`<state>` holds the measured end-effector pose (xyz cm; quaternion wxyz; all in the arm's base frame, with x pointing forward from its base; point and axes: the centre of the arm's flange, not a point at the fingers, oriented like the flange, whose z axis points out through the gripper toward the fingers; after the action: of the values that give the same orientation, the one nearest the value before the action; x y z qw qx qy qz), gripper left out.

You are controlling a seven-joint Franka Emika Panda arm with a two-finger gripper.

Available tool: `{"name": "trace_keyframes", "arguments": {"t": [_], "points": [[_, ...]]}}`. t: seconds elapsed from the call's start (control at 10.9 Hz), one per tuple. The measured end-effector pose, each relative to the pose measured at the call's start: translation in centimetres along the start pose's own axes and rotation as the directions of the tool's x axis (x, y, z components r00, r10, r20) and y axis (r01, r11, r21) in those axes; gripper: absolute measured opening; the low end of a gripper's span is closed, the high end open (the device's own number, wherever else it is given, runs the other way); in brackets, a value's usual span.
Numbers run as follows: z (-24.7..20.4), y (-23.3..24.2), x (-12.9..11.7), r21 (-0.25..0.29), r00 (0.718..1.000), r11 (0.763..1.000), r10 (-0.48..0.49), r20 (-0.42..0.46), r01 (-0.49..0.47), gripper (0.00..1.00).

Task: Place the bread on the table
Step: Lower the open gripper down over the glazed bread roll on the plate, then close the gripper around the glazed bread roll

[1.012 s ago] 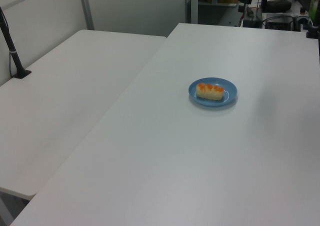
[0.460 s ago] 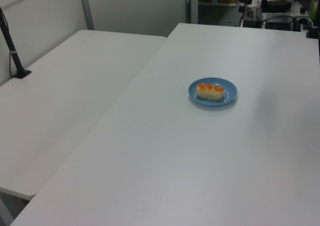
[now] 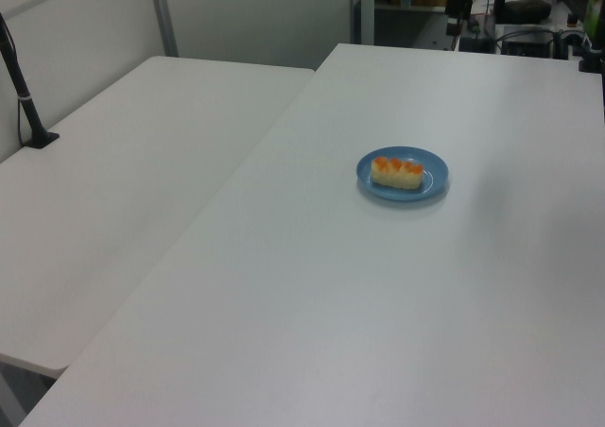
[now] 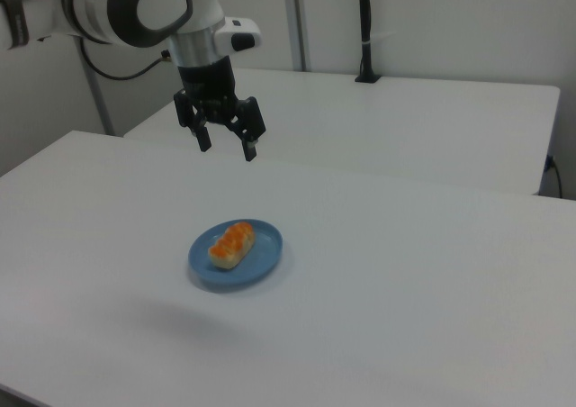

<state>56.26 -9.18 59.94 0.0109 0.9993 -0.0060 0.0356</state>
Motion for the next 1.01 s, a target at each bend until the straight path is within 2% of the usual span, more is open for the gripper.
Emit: {"name": "trace_keyframes", "arguments": {"t": [0.18,0.46,0.64,1.01], "points": [[2.2,-1.9,1.3,0.001,0.999,0.999,-0.035,0.007,0.035,1.0],[9.1,-5.8,3.1,0.005,0.998,0.998,-0.067,0.003,0.067,1.0],[13.0,-7.6,3.9,0.01,1.0,1.0,-0.011,0.02,0.011,0.97],[20.1,-11.1,3.7,0.027,0.997,0.996,0.081,-0.002,-0.081,1.0]]}}
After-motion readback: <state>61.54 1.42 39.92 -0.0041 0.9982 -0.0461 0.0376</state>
